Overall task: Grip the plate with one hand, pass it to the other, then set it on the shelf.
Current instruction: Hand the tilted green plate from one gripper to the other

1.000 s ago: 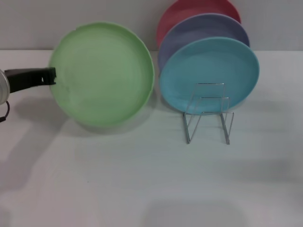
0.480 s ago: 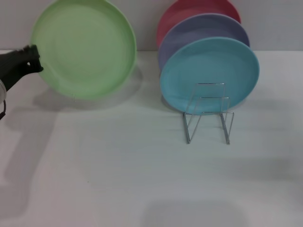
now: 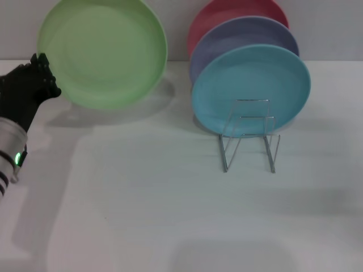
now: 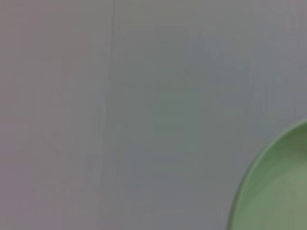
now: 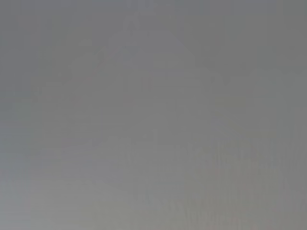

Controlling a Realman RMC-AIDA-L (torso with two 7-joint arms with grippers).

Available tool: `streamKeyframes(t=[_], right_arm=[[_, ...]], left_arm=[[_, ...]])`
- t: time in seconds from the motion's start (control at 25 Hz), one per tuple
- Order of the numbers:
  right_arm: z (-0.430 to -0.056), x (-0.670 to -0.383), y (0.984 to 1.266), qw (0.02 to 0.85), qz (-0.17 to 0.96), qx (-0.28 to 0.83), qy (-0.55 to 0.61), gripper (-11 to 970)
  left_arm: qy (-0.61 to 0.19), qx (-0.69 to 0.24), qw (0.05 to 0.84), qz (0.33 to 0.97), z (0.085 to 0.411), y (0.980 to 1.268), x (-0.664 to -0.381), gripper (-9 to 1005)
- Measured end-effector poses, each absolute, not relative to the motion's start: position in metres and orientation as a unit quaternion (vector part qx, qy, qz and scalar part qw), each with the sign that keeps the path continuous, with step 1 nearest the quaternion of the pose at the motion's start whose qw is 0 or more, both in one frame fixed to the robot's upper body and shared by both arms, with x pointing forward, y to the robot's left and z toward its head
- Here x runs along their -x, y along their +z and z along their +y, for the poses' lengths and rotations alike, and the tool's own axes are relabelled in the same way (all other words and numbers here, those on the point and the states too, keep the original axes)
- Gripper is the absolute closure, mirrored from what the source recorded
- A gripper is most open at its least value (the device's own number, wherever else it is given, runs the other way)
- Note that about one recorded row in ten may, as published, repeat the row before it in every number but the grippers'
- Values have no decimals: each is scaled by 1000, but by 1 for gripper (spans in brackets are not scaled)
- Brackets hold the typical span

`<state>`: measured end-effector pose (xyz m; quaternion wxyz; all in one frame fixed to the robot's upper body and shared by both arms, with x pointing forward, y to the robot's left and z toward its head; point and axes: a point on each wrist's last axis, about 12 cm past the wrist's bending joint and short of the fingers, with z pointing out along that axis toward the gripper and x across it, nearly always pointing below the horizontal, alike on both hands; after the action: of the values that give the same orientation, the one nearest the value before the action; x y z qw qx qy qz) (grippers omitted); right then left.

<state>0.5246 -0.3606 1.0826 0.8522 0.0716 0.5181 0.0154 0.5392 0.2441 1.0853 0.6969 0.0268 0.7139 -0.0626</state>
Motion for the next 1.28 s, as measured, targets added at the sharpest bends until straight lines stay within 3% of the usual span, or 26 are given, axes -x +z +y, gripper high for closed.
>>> streamKeyframes(t=[0.44,1.0,1.28], right_arm=[[-355,-522,1080,848,528,-42,31,200],[-326,-490,1064,832,547,23,90,200],[-288,-468,1062,827,546,70,113,200]], left_arm=[[-180,12,712,679,259,1043,-497,956],[-157,-45,725,669,243,1029,-479,953],[-140,-55,736,660,240,1031,-478,952]])
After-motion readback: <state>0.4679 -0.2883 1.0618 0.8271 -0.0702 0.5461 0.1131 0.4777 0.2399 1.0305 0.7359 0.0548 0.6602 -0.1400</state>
